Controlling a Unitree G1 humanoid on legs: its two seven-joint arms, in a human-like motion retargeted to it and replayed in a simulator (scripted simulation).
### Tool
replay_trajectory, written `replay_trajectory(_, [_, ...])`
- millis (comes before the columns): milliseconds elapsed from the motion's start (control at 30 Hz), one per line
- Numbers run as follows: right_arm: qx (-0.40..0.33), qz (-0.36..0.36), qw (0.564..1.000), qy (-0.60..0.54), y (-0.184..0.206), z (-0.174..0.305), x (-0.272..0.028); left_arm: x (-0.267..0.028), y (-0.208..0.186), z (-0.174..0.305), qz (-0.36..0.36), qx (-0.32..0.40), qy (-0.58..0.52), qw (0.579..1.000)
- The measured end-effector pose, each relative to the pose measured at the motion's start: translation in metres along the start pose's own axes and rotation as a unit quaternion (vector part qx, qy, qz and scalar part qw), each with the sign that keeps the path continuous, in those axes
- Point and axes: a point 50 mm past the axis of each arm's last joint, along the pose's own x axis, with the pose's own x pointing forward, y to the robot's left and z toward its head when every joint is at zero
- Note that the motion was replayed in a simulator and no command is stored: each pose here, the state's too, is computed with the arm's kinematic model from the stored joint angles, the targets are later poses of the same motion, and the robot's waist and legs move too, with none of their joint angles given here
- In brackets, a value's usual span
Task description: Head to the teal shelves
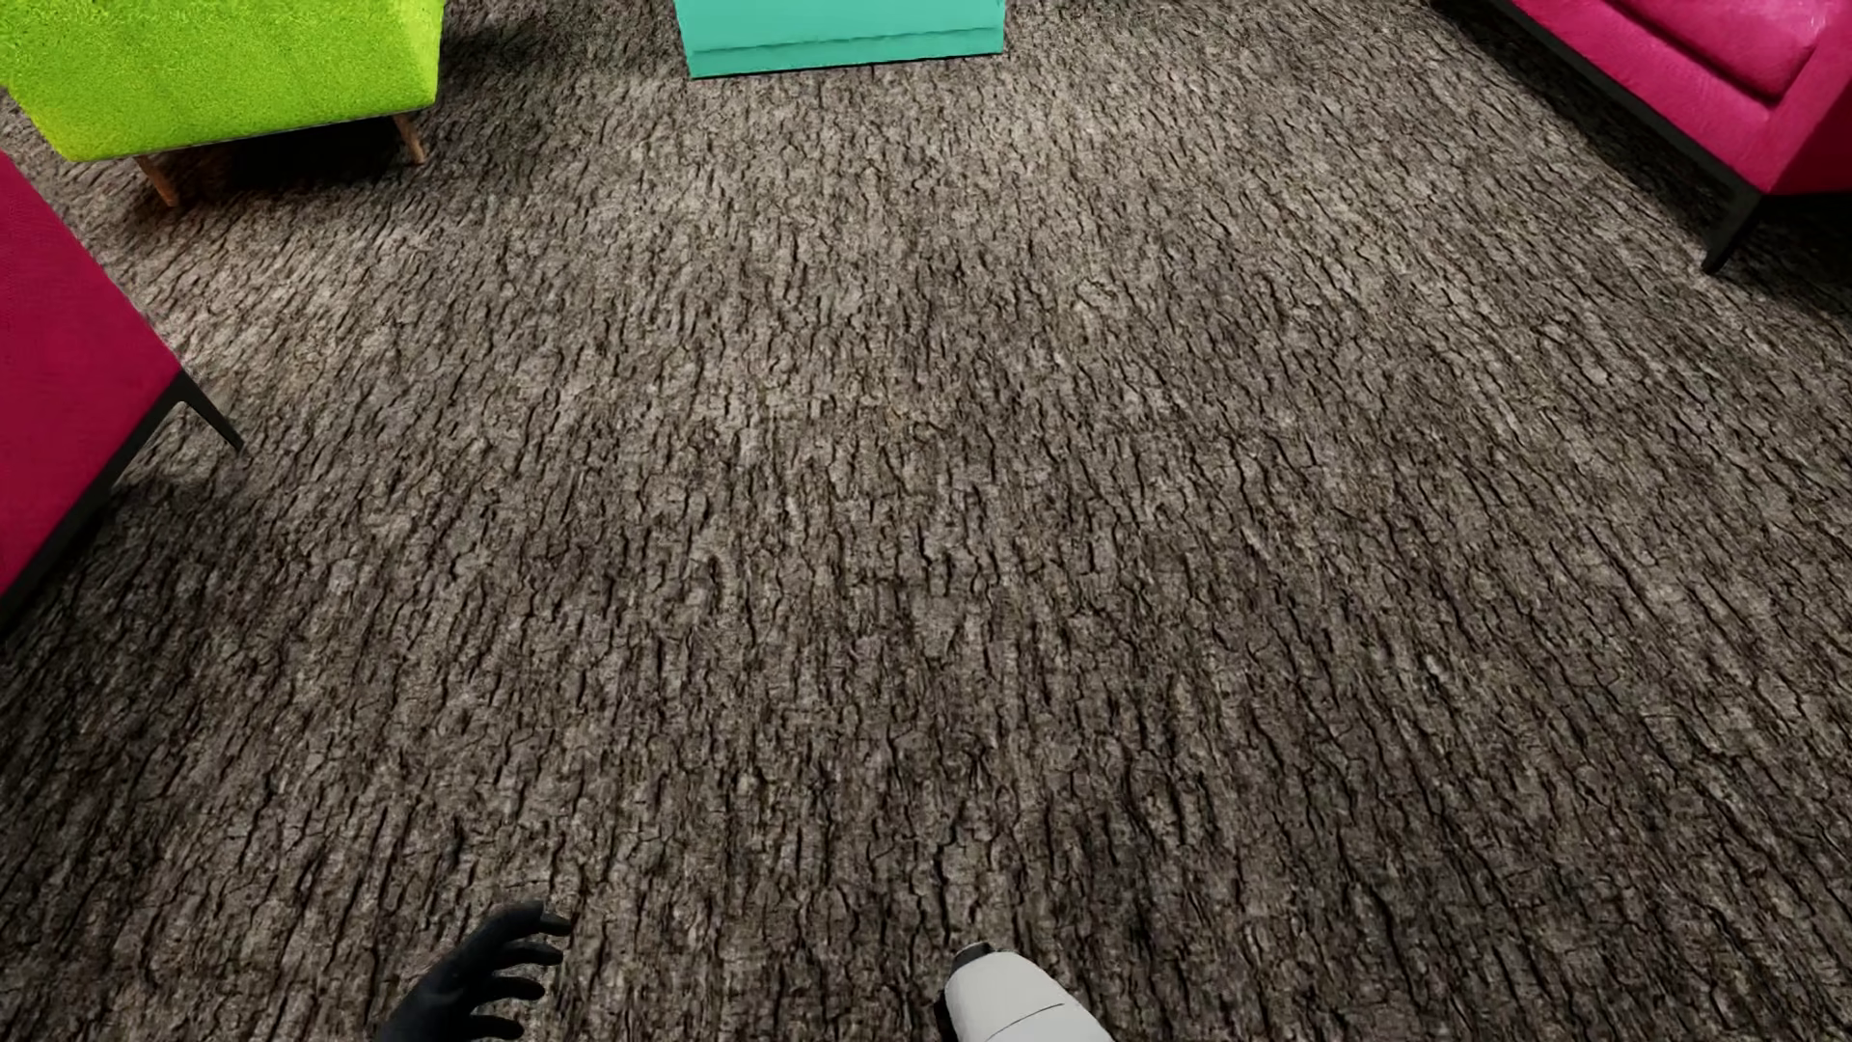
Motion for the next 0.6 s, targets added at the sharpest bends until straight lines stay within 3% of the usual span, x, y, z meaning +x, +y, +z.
replay_trajectory(100, [0.007,-0.044,0.996,-0.072,-0.035,0.049,0.005,-0.027,-0.049,-0.070,-0.080,0.019,0.133,0.988])
replay_trajectory(167, [0.030,-0.098,0.982,-0.160,-0.075,0.099,-0.003,-0.065,-0.073,-0.122,-0.132,0.044,0.232,0.963])
replay_trajectory(300, [0.066,-0.226,0.906,-0.352,-0.165,0.192,-0.066,-0.146,-0.081,-0.190,-0.165,0.057,0.376,0.910])
replay_trajectory(400, [0.070,-0.297,0.849,-0.432,-0.207,0.216,-0.117,-0.181,-0.071,-0.211,-0.144,0.043,0.432,0.889])
replay_trajectory(500, [0.099,-0.278,0.868,-0.400,-0.195,0.200,-0.096,-0.192,-0.061,-0.221,-0.137,0.053,0.464,0.874])
replay_trajectory(600, [0.059,-0.183,0.938,-0.288,-0.138,0.171,-0.037,-0.142,-0.070,-0.191,-0.139,0.048,0.384,0.912])
